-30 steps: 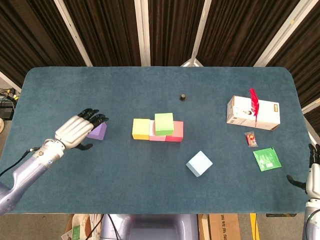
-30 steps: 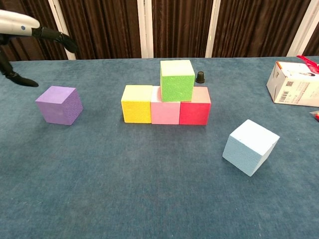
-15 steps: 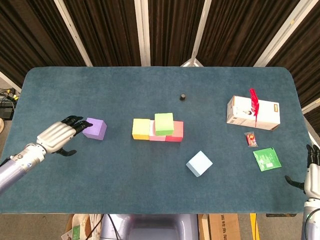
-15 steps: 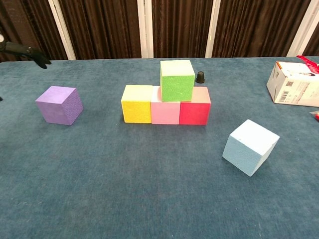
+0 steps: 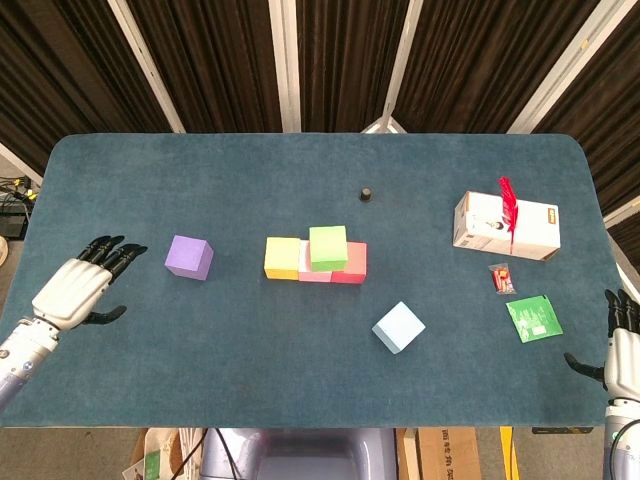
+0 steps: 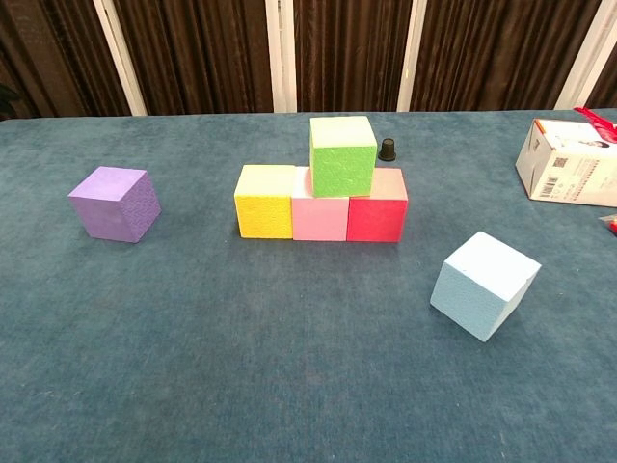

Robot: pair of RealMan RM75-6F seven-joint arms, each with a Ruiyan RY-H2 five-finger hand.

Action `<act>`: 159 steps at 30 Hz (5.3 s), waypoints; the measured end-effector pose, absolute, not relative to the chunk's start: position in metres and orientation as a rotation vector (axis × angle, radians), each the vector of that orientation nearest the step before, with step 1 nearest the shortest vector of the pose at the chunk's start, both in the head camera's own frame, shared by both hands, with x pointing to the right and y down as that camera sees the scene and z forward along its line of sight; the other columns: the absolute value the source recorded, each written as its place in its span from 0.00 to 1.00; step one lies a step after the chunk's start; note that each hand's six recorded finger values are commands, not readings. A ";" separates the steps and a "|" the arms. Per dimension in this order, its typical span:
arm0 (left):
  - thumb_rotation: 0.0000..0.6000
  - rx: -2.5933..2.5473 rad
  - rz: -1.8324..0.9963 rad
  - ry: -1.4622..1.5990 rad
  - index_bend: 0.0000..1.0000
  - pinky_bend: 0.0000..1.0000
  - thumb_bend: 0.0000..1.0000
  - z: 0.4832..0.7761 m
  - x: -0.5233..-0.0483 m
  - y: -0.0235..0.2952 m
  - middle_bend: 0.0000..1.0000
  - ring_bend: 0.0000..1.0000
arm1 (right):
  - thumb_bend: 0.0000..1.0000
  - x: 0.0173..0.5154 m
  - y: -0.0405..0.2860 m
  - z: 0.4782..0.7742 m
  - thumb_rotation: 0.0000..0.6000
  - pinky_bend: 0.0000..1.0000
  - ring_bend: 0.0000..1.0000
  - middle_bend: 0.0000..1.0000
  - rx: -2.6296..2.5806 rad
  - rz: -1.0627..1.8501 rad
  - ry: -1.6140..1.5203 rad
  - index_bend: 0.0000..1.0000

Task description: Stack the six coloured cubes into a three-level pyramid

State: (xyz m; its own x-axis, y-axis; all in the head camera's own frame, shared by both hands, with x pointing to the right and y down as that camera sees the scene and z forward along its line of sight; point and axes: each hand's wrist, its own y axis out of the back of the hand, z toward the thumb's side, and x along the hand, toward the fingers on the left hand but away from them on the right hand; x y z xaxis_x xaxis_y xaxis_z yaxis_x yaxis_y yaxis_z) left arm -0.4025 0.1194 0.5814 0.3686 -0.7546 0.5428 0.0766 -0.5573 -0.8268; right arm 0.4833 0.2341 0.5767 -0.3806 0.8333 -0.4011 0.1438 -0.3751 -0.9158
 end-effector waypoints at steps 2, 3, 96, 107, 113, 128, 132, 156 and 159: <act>1.00 -1.784 -1.288 0.587 0.08 0.00 0.33 0.588 -0.406 0.115 0.09 0.00 | 0.13 0.483 0.235 0.577 1.00 0.00 0.00 0.03 -1.339 1.811 -1.343 0.00; 1.00 -1.772 -1.290 0.581 0.08 0.00 0.33 0.591 -0.406 0.112 0.09 0.00 | 0.13 0.483 0.235 0.577 1.00 0.00 0.00 0.03 -1.339 1.814 -1.342 0.00; 1.00 -1.822 -1.567 0.431 0.28 0.00 0.36 0.693 -0.320 0.040 0.31 0.00 | 0.13 0.492 0.235 0.594 1.00 0.00 0.00 0.03 -1.269 1.926 -1.328 0.00; 1.00 -1.843 -1.565 0.457 0.32 0.00 0.42 0.684 -0.320 0.038 0.35 0.00 | 0.13 0.493 0.235 0.594 1.00 0.00 0.00 0.03 -1.261 1.928 -1.336 0.00; 1.00 -1.896 -1.531 0.491 0.32 0.00 0.42 0.661 -0.314 0.032 0.34 0.00 | 0.13 0.493 0.234 0.592 1.00 0.00 0.00 0.03 -1.262 1.922 -1.343 0.00; 1.00 -1.899 -1.414 0.687 0.33 0.00 0.42 0.594 -0.270 0.014 0.34 0.00 | 0.13 0.472 0.226 0.577 1.00 0.00 0.00 0.03 -1.315 1.744 -1.204 0.00; 1.00 -1.889 -1.406 0.720 0.34 0.00 0.41 0.587 -0.255 0.014 0.34 0.00 | 0.13 0.460 0.226 0.568 1.00 0.00 0.00 0.03 -1.333 1.638 -1.109 0.00; 1.00 -1.922 -1.428 0.753 0.34 0.00 0.38 0.605 -0.178 0.032 0.33 0.00 | 0.13 0.437 0.236 0.549 1.00 0.00 0.00 0.03 -1.367 1.501 -0.892 0.00; 1.00 -1.923 -1.439 0.751 0.34 0.00 0.38 0.611 -0.170 0.031 0.33 0.00 | 0.13 0.438 0.236 0.550 1.00 0.00 0.00 0.03 -1.373 1.509 -0.899 0.00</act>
